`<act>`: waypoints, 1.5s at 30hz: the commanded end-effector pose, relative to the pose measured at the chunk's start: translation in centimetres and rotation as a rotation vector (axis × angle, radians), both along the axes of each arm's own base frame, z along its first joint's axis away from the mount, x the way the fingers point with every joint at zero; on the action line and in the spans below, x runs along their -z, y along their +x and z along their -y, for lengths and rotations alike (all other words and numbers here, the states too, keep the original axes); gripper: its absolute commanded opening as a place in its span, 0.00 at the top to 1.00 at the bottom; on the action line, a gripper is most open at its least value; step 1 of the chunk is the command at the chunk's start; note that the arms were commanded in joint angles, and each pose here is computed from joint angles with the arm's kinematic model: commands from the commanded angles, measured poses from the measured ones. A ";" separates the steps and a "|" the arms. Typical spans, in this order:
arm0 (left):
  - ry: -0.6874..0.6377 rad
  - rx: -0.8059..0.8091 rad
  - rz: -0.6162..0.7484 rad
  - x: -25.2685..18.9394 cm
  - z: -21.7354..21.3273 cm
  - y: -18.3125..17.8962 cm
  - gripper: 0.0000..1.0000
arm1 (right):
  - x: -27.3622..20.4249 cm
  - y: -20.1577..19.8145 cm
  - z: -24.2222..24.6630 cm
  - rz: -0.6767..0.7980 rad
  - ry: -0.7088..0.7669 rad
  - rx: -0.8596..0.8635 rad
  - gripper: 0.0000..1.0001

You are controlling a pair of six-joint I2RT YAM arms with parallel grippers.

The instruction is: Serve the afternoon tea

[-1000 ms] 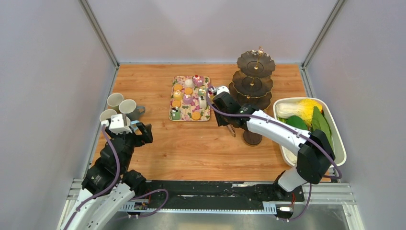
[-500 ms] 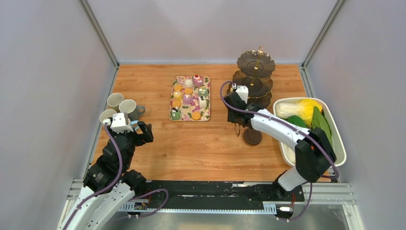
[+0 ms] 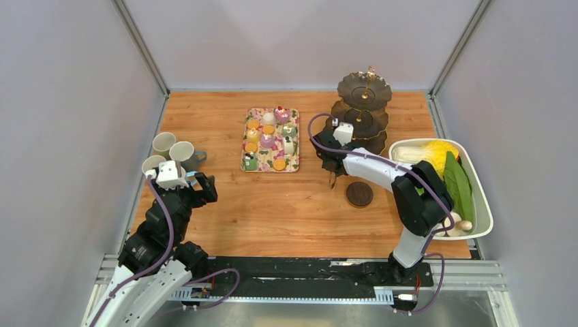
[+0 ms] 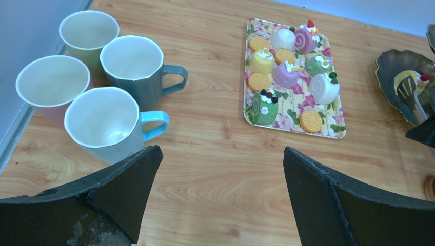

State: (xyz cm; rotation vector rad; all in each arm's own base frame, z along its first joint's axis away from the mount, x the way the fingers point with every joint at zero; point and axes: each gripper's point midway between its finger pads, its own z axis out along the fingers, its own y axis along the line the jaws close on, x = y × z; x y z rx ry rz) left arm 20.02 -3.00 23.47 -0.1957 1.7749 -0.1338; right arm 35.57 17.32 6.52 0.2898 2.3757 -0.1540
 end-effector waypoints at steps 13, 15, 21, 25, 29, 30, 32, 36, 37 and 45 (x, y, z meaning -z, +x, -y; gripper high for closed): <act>0.005 -0.002 0.000 0.0 -0.1 0.0 0.00 | -1.4 6.1 -0.6 0.117 0.128 0.164 0.76; 0.007 0.001 -0.002 0.0 0.0 0.0 0.00 | -0.9 6.2 -0.4 0.105 0.128 0.169 0.75; 0.010 0.007 -0.008 0.1 0.1 0.1 0.00 | 0.2 6.6 -0.5 0.076 0.124 0.153 0.72; 0.011 0.008 -0.007 0.1 0.1 0.1 0.00 | 0.5 6.6 -0.7 0.062 0.124 0.137 0.68; 0.010 0.005 -0.006 0.1 0.1 0.1 0.00 | 0.5 6.3 -0.6 0.059 0.126 0.137 0.64; 0.010 0.006 -0.006 0.0 0.1 0.1 0.00 | 0.5 6.2 -0.5 0.059 0.127 0.141 0.64; 0.011 0.006 -0.007 0.1 0.1 0.1 0.00 | 0.6 6.0 -0.3 0.059 0.122 0.144 0.64; 0.009 0.006 -0.006 0.0 0.1 0.0 0.00 | 0.5 5.8 0.0 0.059 0.119 0.151 0.60; 0.010 0.007 -0.006 0.0 0.1 0.1 0.00 | 0.5 5.7 0.0 0.057 0.120 0.150 0.58; 0.008 0.008 -0.006 0.1 0.1 0.0 0.00 | -0.7 5.5 -0.1 0.070 0.135 0.138 0.49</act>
